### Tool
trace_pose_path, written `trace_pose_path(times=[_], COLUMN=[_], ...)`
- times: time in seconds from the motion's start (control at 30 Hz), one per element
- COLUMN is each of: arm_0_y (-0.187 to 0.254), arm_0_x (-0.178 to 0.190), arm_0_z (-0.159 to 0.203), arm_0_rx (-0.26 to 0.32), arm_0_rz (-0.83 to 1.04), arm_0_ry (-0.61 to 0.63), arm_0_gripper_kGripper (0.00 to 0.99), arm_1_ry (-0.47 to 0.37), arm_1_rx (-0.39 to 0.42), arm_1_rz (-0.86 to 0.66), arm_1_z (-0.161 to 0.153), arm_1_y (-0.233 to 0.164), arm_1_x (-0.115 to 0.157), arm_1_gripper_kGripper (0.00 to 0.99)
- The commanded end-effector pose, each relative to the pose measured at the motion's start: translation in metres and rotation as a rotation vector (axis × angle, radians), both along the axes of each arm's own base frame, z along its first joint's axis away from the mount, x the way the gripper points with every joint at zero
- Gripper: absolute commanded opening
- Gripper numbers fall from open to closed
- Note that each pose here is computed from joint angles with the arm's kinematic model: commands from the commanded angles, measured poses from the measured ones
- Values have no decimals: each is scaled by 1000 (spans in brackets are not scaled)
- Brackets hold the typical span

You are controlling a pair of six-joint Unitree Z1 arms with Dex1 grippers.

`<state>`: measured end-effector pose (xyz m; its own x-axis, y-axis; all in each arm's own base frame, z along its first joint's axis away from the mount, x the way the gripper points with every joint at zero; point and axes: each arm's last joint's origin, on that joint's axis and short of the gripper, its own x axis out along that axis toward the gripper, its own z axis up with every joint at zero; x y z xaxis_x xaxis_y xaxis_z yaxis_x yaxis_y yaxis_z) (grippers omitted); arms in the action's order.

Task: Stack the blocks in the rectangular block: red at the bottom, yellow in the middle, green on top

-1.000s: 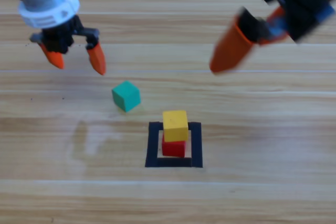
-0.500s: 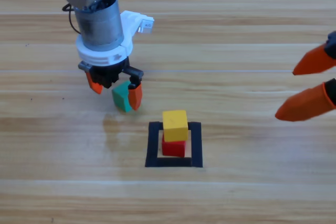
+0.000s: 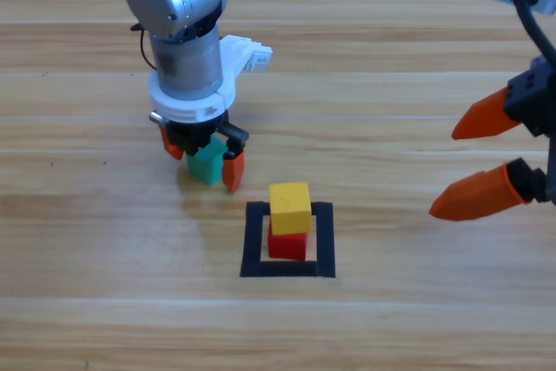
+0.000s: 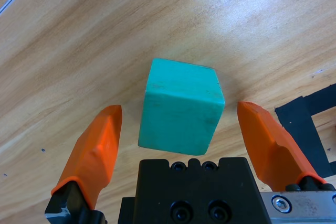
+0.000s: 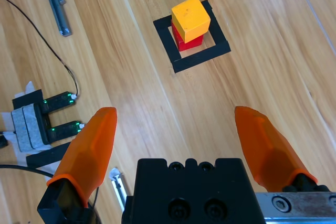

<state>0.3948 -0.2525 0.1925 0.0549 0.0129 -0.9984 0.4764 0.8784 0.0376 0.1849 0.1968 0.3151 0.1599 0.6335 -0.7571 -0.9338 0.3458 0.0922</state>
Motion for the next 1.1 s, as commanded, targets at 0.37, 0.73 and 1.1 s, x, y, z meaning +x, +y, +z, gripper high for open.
trace_pose_path(times=[0.37, 0.73, 1.1], arm_0_y=[8, 14, 16], arm_0_x=[8, 0, -38], arm_0_z=[-12, 24, 136], arm_0_rx=[-1, -46, -173], arm_0_rz=[-33, 21, 444], arm_0_ry=[31, -23, -67], arm_0_gripper_kGripper=[644, 117, 117], arm_1_ry=[-19, -25, -26], arm_1_rx=[-21, -31, -30], arm_1_rz=[-12, -20, -20], arm_1_z=[-12, -13, -12], arm_1_y=[-7, -7, -7], arm_1_x=[3, 3, 3], arm_1_gripper_kGripper=[986, 986, 986])
